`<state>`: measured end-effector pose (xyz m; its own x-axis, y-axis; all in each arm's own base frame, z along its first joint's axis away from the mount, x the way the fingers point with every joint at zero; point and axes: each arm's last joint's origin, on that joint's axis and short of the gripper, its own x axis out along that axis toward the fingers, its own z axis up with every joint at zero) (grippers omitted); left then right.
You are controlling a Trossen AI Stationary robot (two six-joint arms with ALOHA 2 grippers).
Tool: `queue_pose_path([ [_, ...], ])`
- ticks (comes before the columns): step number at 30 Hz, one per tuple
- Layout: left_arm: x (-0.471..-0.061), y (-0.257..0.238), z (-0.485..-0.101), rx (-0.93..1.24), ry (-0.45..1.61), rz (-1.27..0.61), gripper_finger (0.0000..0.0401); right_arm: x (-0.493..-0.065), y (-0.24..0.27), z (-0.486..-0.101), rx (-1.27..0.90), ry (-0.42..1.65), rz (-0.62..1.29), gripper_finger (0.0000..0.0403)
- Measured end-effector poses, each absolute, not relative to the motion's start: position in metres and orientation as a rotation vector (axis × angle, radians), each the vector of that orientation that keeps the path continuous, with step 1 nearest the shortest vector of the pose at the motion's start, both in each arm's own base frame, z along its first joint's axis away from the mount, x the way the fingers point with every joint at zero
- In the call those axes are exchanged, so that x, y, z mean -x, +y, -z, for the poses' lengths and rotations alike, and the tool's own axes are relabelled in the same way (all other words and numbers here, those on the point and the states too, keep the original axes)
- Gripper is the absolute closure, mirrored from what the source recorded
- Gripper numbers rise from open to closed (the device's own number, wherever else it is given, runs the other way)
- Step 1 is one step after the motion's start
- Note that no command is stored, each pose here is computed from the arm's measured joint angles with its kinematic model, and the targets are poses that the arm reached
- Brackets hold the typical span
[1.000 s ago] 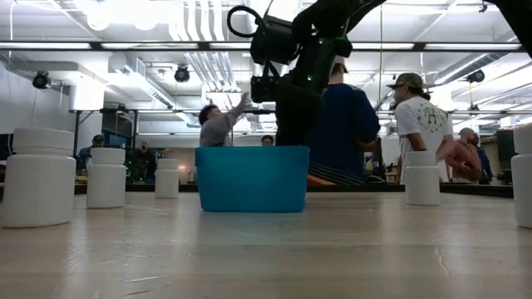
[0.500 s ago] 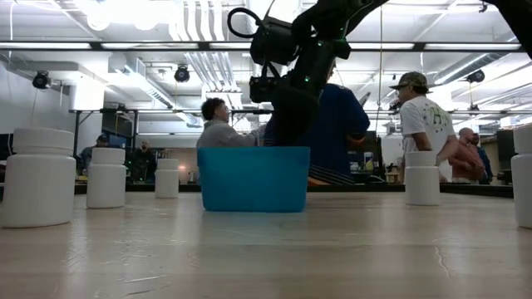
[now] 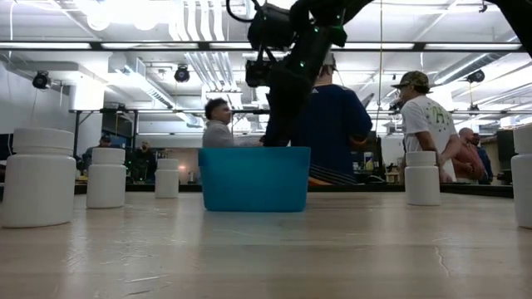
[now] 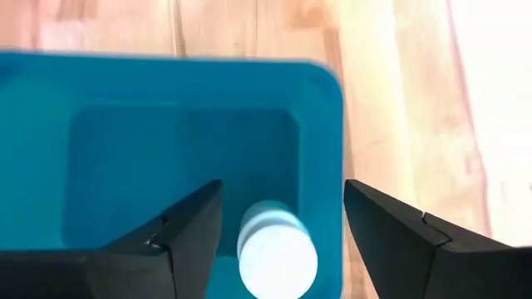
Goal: Pick and place pill bottles into a basket
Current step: Put the white medicine bottle into the container
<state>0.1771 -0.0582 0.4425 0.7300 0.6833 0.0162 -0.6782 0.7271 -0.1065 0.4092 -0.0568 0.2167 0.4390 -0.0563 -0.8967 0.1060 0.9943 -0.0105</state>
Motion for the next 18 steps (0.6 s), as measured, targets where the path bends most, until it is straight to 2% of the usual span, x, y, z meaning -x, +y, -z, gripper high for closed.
queue_pose_path([
  [12,-0.177,-0.058,-0.442,0.083,-0.049,-0.751,0.0145,-0.410,-0.056,-0.275,-0.028,1.140,0.081,0.0154],
  [18,-0.175,-0.057,-0.443,0.052,-0.040,-0.751,0.0145,-0.399,-0.054,-0.320,-0.016,1.039,0.083,0.0158],
])
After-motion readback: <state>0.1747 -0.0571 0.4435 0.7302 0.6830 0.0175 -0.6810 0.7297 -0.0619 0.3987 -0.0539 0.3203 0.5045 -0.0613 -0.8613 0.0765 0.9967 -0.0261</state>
